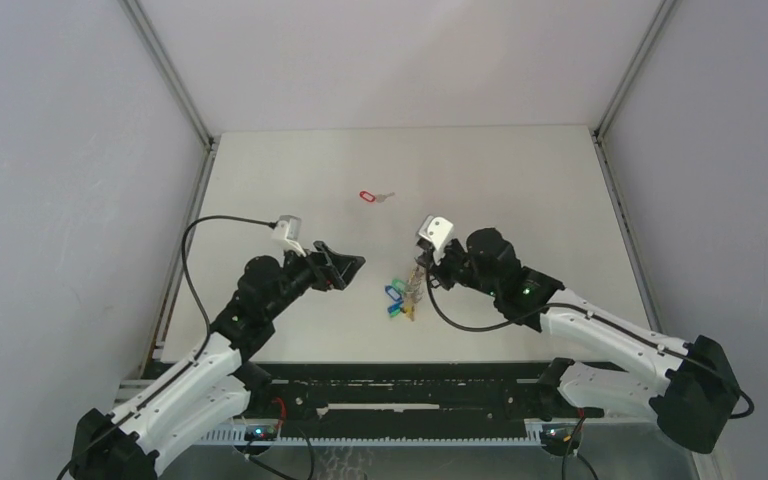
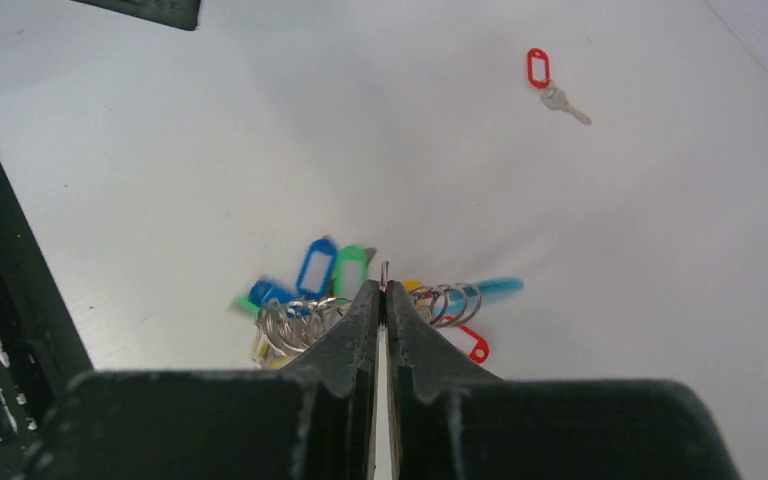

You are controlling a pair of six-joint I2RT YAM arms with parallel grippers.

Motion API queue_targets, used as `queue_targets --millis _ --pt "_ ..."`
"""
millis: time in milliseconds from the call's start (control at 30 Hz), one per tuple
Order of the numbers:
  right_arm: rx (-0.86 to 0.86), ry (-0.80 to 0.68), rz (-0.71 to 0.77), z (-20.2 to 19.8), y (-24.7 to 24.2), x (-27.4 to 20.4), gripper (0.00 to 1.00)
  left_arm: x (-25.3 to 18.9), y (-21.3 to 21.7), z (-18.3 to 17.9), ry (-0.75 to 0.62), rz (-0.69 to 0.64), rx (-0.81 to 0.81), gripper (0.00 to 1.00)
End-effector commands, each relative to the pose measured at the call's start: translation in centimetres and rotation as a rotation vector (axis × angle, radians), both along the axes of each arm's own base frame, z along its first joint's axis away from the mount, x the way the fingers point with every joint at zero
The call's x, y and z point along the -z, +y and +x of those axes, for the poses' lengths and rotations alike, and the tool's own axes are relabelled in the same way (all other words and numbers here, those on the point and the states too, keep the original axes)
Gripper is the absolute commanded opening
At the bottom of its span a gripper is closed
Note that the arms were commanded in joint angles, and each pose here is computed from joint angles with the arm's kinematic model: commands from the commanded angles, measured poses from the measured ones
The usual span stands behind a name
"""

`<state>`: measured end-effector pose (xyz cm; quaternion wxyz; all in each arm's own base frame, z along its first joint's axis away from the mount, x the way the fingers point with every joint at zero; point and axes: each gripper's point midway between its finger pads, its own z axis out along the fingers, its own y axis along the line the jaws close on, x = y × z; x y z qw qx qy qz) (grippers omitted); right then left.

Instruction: Put the keys on the keyring

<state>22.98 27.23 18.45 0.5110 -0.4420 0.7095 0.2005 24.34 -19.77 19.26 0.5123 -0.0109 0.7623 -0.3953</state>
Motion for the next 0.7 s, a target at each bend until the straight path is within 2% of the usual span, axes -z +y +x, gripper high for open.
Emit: queue_targets --millis 0,367,533,667 --pt "-0.191 -0.069 0.111 -1.0 0.9 -1.2 0.0 -2.5 -1.7 -0.8 -0.127 -0.005 0.134 0.87" --pt "-0.361 -0.153 0.214 -1.1 -0.5 -2.8 0.0 -4.3 -3.9 -1.6 -0.324 0.1 0.257 0.86" --pt "-0.427 -0.196 0.194 -1.3 -0.3 -2.5 0.0 -5.5 -4.8 -1.8 -0.446 0.234 0.358 0.85" --pt "-0.475 -0.249 0.186 -1.4 0.1 -2.7 0.0 -6.3 -5.3 -2.3 -0.558 0.369 0.471 0.88"
